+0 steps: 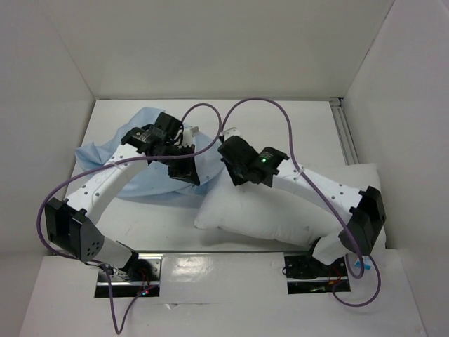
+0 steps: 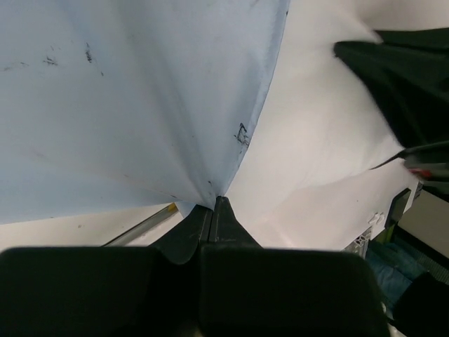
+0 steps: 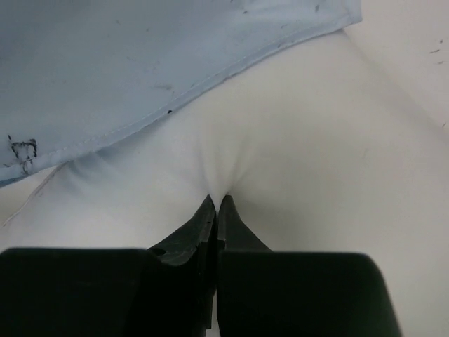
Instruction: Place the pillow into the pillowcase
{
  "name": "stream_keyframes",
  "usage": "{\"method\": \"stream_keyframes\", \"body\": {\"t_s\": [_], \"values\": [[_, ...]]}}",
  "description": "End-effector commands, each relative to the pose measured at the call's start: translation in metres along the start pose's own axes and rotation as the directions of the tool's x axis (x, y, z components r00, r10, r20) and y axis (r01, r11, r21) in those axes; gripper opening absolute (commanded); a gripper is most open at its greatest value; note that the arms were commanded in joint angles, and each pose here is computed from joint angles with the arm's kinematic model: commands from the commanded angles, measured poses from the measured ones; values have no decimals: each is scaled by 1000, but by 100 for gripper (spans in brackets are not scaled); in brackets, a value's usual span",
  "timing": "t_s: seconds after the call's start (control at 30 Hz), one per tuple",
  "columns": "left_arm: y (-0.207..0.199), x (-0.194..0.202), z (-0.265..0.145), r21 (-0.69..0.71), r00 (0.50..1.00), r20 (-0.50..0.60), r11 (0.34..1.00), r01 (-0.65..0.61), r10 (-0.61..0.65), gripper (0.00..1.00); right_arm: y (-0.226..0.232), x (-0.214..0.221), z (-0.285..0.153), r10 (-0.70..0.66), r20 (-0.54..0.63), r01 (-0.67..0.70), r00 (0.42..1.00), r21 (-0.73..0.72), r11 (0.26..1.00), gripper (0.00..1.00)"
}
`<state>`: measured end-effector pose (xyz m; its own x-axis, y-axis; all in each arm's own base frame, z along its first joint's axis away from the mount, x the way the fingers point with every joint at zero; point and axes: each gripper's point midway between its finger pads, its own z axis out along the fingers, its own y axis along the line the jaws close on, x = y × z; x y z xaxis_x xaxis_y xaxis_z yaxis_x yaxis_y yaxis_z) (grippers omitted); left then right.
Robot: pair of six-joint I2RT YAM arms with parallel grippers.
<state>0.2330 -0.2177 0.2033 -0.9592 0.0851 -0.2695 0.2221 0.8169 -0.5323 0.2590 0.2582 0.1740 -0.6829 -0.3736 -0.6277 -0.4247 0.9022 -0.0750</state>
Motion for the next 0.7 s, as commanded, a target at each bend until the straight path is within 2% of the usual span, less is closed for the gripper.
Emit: {"method": "stream_keyframes", "body": {"t_s": [0.0, 0.13, 0.27, 0.43, 0.67], "values": [[-15, -8, -17, 30, 998, 58, 999, -41, 39, 0, -26, -51, -33, 105, 201, -107, 974, -2, 994, 0], [-16, -8, -19, 30, 997, 59, 998, -50, 48, 0, -49, -91, -59, 142, 315, -129, 938, -60, 990, 0], [-16, -10, -20, 27, 995, 58, 996, -81, 80, 0, -64, -115, -56, 144, 338, -110, 930, -116, 987, 0], [-18, -7, -25, 31, 996, 42, 996, -86, 84, 0, -88, -142, -38, 203, 349, -162, 915, -144, 976, 0], [-20, -6, -32, 29, 993, 40, 993, -112, 110, 0, -106, -157, -13, 305, 314, -260, 899, -177, 949, 0]]}}
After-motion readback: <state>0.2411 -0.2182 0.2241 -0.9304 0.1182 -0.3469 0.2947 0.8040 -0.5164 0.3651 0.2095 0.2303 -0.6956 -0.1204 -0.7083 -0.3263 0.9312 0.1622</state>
